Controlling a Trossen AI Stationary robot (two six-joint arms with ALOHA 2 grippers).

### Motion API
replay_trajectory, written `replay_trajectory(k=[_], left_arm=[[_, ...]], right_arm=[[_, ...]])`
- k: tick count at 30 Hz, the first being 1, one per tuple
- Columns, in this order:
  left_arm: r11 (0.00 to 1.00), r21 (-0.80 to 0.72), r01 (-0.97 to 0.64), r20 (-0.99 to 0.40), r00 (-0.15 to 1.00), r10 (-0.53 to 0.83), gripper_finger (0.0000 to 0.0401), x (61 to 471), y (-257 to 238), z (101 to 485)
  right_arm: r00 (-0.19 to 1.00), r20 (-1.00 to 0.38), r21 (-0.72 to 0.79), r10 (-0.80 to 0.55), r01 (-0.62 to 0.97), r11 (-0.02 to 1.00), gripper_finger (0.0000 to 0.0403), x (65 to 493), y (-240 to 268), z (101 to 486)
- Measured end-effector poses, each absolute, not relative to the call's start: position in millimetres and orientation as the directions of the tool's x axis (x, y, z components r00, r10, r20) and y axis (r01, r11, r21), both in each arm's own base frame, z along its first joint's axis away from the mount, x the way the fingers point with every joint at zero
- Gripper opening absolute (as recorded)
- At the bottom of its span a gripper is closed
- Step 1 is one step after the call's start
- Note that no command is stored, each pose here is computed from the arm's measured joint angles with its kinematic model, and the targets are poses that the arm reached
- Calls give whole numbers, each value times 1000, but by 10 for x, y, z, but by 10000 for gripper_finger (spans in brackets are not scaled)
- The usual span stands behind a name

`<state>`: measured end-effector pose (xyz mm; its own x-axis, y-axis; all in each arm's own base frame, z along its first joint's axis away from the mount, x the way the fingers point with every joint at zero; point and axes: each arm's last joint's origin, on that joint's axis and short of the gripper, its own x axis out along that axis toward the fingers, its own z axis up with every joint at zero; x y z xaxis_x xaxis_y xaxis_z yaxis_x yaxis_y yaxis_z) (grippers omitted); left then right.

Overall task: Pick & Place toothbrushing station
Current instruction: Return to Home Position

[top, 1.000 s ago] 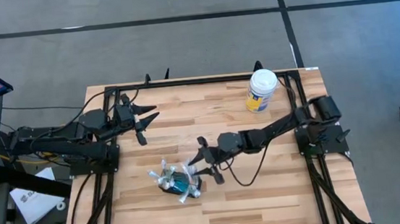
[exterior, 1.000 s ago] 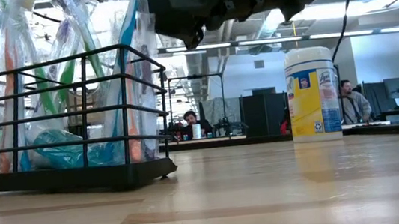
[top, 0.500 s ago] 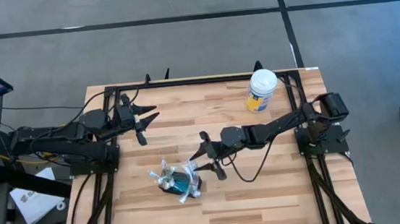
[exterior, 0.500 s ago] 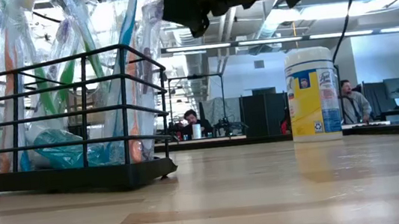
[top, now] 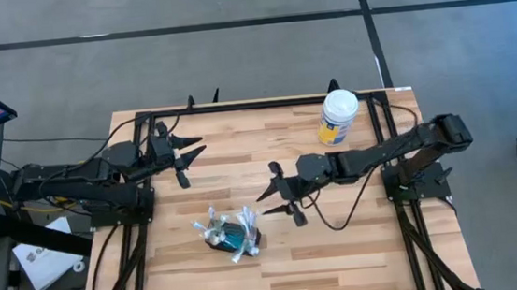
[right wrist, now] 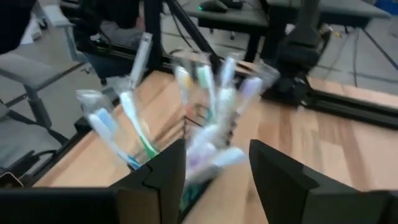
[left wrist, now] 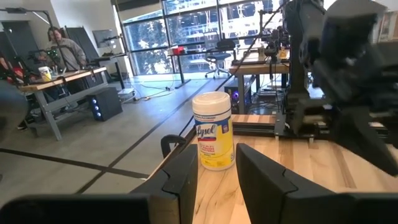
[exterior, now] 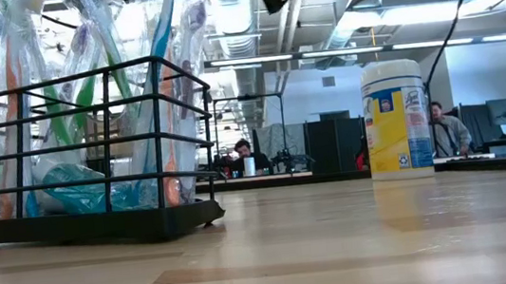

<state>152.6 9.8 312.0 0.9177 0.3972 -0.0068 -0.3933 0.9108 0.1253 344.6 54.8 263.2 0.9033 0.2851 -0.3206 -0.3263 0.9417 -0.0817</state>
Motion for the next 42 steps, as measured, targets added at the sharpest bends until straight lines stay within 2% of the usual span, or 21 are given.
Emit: replay_trajectory(k=[6, 22, 28, 32, 36, 39, 42], left_arm=[[911, 127, -393, -10, 918, 397, 104, 1526, 98, 3117], [911, 132, -391, -23, 917, 397, 104, 1525, 98, 3104], [911, 132, -391, -23, 917, 397, 104, 1525, 98, 3103], [911, 132, -391, -23, 917, 397, 104, 1525, 98, 3103], [911, 132, -391, -23, 917, 397, 104, 1525, 98, 3104], [911, 132, -391, -23, 918, 397, 104, 1525, 97, 3104], [911, 135, -391, -23, 918, 397, 104, 1526, 97, 3104]], right_arm=[[890, -393, -67, 232, -280, 958, 154, 3235, 354, 2785], [935, -310, -53, 169, -195, 979, 121, 2436, 103, 2729], [972, -236, -38, 8, -17, 999, 122, 2133, -14, 2746], [974, -225, 79, -29, 48, 996, 121, 2044, -54, 2775], [973, -227, 63, -30, 45, 997, 123, 2046, -61, 2772], [971, -238, 127, -26, 58, 990, 124, 2079, -54, 2744], [970, -242, 28, -25, 33, 999, 124, 2112, -54, 2729]])
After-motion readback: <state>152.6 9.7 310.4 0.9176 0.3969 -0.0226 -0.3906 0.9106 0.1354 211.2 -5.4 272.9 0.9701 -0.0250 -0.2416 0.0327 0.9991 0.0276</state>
